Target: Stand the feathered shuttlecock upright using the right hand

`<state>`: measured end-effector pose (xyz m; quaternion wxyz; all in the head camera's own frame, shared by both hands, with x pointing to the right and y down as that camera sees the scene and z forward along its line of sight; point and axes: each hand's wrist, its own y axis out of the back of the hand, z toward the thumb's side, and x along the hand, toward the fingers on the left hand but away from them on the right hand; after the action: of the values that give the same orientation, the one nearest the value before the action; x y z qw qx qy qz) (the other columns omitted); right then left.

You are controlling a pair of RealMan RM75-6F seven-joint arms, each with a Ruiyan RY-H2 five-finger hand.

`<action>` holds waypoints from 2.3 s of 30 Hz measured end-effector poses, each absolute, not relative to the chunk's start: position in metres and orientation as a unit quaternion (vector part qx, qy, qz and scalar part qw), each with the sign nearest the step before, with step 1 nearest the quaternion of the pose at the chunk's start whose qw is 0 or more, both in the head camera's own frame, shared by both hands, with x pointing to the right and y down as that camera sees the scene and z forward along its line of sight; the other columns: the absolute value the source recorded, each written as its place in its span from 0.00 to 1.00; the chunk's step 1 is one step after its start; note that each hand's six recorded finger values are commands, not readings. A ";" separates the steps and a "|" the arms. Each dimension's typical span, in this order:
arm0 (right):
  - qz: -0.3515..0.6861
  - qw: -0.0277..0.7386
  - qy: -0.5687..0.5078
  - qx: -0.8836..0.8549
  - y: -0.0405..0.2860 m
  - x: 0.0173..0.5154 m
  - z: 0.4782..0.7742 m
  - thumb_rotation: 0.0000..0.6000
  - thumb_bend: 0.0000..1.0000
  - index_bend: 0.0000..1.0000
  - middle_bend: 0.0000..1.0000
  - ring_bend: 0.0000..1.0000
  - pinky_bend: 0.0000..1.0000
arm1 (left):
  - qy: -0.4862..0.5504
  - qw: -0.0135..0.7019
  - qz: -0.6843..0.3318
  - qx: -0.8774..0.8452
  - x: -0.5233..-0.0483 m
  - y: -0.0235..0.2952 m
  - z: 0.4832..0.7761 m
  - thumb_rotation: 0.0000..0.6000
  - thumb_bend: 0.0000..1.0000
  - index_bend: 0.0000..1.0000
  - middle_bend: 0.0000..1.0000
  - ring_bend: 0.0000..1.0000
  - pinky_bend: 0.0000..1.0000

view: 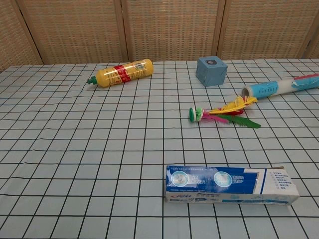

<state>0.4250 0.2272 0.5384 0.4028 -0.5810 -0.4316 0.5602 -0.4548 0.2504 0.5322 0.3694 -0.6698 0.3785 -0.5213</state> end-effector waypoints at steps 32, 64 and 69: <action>0.532 0.438 -0.263 -0.675 0.062 0.301 0.670 1.00 0.23 0.42 0.00 0.00 0.00 | 0.372 0.366 -0.544 -0.657 -0.455 0.229 0.569 1.00 0.00 0.00 0.00 0.00 0.00; 0.531 0.508 -0.185 -0.653 0.044 0.267 0.760 1.00 0.41 0.50 0.02 0.00 0.00 | 0.367 0.353 -0.581 -0.634 -0.460 0.219 0.589 1.00 0.00 0.00 0.00 0.00 0.00; 0.536 0.504 -0.186 -0.651 0.043 0.268 0.764 1.00 0.44 0.51 0.02 0.00 0.00 | 0.370 0.350 -0.582 -0.634 -0.461 0.219 0.588 1.00 0.00 0.00 0.00 0.00 0.00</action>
<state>0.2680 0.0430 0.7637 0.5045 -0.6506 -0.1860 0.5364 -0.4615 0.2186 0.5883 0.3498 -0.6345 0.3695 -0.5818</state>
